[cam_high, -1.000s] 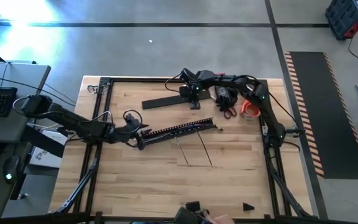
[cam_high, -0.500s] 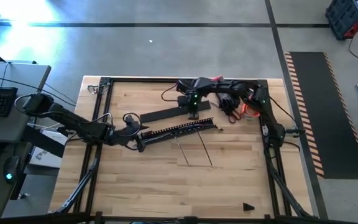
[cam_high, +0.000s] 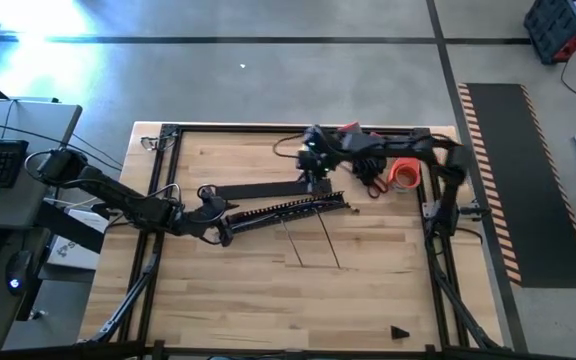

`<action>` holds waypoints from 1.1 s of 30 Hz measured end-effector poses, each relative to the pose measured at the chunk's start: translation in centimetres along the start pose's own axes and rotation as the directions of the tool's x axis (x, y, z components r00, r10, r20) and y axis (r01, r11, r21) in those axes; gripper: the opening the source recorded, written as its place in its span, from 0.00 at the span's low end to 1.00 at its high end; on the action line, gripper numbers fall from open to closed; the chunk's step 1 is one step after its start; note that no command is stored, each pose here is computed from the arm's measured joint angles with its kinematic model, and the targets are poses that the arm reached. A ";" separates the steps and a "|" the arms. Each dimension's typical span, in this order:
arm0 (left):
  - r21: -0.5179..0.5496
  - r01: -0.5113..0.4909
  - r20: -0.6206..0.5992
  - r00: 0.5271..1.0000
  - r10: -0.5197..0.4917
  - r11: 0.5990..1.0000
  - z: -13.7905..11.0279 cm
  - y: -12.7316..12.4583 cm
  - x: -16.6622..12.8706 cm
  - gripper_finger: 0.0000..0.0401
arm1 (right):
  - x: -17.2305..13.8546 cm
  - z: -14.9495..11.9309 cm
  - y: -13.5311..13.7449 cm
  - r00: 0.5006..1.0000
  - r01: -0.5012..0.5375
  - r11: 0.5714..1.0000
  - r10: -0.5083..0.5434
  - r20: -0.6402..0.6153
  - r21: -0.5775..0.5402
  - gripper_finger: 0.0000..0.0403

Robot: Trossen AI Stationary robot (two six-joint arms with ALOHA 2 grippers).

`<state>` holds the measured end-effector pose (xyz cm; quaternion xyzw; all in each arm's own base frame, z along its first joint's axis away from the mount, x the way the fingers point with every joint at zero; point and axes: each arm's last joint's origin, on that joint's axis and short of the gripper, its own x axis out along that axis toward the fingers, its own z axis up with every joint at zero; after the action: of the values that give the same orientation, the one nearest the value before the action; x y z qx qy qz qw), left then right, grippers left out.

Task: Ziptie cables
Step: Close the black cable duct

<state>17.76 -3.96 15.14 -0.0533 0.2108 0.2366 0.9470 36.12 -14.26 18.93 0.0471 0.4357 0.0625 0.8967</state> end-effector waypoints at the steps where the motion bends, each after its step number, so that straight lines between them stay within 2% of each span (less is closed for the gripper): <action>1: 0.012 -0.004 0.000 1.000 0.004 1.000 0.0 0.0 0.0 0.25 | -0.3 -0.8 0.4 0.999 0.016 1.000 -0.016 0.035 0.001 0.04; 6: 0.045 -0.074 0.014 0.997 0.073 0.996 0.3 0.8 0.5 0.25 | 0.8 -4.9 1.8 0.987 0.034 0.999 -0.030 0.157 -0.027 0.05; 9: 0.028 -0.087 0.002 0.996 0.087 0.996 0.5 1.3 0.9 0.25 | 1.6 -5.7 2.0 0.970 0.162 0.987 -0.156 0.186 -0.018 0.10; 11: 0.017 -0.071 -0.013 0.997 0.071 0.997 0.5 1.6 1.2 0.25 | 2.2 -6.4 2.0 0.964 0.238 0.971 -0.233 0.129 -0.023 0.14; 13: 0.004 -0.053 -0.032 0.998 0.053 0.999 0.5 1.7 1.4 0.25 | 2.5 -6.8 2.4 0.971 0.227 0.972 -0.221 0.090 -0.057 0.18; 17: -0.016 -0.030 -0.041 0.999 0.030 0.999 0.4 1.6 1.8 0.25 | 3.0 -6.7 4.3 0.992 0.116 0.981 -0.107 0.064 -0.157 0.24; 20: -0.036 -0.008 -0.046 0.999 0.007 0.999 0.2 1.4 2.1 0.25 | 3.6 -7.1 6.0 0.998 0.054 0.969 -0.055 0.004 -0.240 0.27; 24: -0.049 0.030 -0.040 0.999 -0.032 0.998 0.2 1.0 2.6 0.25 | 3.8 -6.1 7.1 0.995 0.091 0.959 -0.075 0.068 -0.269 0.29; 27: -0.049 0.049 -0.048 0.998 -0.051 0.998 0.0 0.8 2.8 0.25 | 3.7 -5.3 6.8 0.985 0.131 0.956 -0.094 0.148 -0.264 0.33; 33: -0.044 0.053 -0.058 0.997 -0.055 0.998 -0.2 0.7 3.0 0.25 | 2.6 -5.0 3.6 0.958 0.201 0.956 -0.146 0.248 -0.215 0.54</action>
<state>19.75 -2.11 13.70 -0.0862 0.2320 0.2137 0.9450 33.52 -10.15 14.38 -0.0924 0.3210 0.0288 0.9421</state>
